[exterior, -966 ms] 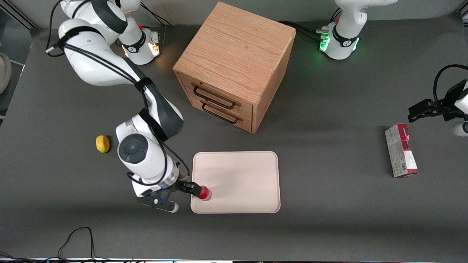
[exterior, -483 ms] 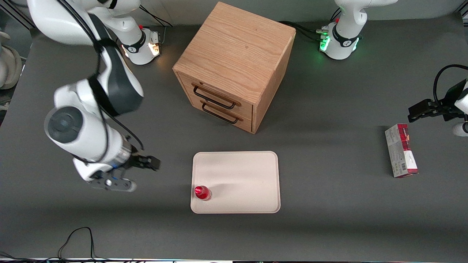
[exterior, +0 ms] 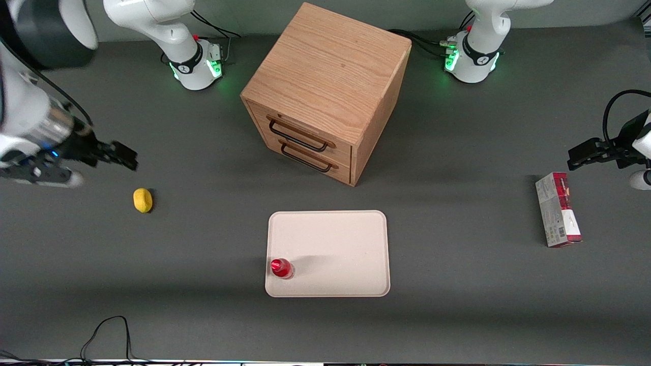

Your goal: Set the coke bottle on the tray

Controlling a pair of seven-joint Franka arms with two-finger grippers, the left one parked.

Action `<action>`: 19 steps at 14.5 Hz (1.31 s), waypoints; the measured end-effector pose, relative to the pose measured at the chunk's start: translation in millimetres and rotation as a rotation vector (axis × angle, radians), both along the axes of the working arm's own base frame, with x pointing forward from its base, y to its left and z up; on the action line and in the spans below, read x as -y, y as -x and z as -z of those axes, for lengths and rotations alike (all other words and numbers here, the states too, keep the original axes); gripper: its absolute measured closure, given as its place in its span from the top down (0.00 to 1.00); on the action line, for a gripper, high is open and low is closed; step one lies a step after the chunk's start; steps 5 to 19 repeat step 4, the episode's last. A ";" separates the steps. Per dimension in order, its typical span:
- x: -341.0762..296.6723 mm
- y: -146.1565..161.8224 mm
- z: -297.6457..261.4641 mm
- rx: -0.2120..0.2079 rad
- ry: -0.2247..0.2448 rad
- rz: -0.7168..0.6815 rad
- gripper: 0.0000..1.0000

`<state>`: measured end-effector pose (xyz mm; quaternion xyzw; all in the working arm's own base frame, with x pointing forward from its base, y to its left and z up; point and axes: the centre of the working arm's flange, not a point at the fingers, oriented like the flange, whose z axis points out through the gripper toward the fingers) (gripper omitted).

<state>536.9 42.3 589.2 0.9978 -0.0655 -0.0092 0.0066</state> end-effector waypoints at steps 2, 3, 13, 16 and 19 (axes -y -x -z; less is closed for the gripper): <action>14.0 19.1 -11.3 0.000 -0.012 0.005 1.00; 17.3 23.0 -13.3 0.003 -0.016 0.006 1.00; 18.0 24.7 -13.8 0.003 -0.017 0.007 1.00; 18.0 24.7 -13.8 0.003 -0.017 0.007 1.00; 18.0 24.7 -13.8 0.003 -0.017 0.007 1.00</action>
